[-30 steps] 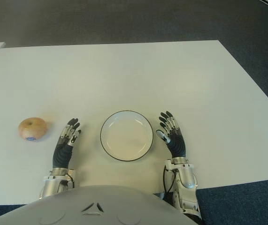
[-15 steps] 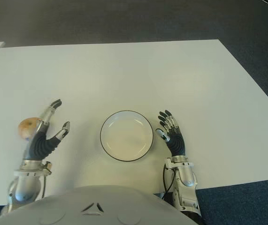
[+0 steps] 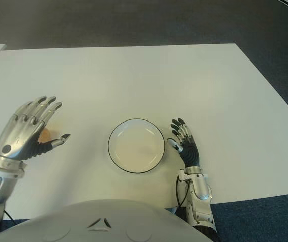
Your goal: Put the apples into the plate.
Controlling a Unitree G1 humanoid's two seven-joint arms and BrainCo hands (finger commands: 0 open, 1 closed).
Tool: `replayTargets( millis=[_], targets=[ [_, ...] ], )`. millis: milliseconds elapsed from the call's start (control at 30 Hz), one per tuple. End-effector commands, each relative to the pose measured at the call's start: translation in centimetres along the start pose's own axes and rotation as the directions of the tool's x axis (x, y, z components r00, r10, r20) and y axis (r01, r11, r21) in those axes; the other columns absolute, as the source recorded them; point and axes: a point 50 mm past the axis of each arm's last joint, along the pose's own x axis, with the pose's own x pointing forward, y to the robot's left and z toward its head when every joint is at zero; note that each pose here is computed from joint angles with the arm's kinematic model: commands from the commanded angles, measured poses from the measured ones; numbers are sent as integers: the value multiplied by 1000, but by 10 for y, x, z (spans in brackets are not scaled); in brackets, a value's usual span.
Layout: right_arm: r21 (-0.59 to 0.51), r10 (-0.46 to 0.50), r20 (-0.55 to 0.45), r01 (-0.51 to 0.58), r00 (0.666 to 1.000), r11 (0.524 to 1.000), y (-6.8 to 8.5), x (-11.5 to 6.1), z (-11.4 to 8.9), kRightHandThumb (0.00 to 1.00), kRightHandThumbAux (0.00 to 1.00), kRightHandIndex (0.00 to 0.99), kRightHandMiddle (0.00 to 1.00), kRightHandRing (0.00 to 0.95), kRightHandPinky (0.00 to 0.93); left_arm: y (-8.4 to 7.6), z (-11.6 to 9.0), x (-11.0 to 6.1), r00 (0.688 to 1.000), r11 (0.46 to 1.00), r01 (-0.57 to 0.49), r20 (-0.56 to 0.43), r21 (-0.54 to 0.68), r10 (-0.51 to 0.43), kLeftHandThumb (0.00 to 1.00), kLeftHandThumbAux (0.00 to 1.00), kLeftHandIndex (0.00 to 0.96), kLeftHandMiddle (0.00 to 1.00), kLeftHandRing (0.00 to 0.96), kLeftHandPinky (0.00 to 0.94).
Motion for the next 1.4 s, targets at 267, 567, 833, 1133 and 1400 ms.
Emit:
replayTargets(
  millis=[267,567,833,1133,1400],
  targets=[
    [28,-16,-150,20,989,999,-7,-15,-23,220,544,51,150,116,99,-8,-25,9,987,970,102,101,221,-126,248,282,53,0,0,0],
    [39,-14,-148,20,989,999,-10,-17,-22,240,542,50,152,115,94,-22,-41,5,970,946,177,113,272,-214,252,275,26,0,0,0],
    [28,-22,-136,26,990,999,-12,-17,-19,257,524,60,151,104,88,-40,-52,-2,963,947,219,102,236,-248,267,249,12,0,0,0],
    [-11,-20,-145,19,989,1000,-15,-18,-18,247,508,62,151,106,110,-52,-60,-10,955,951,261,97,165,-279,317,242,44,0,0,0],
    [5,-25,-160,26,987,1000,-16,-19,-19,268,480,60,154,104,97,-58,-61,-16,947,945,294,94,140,-308,317,253,54,0,0,0]
  ],
)
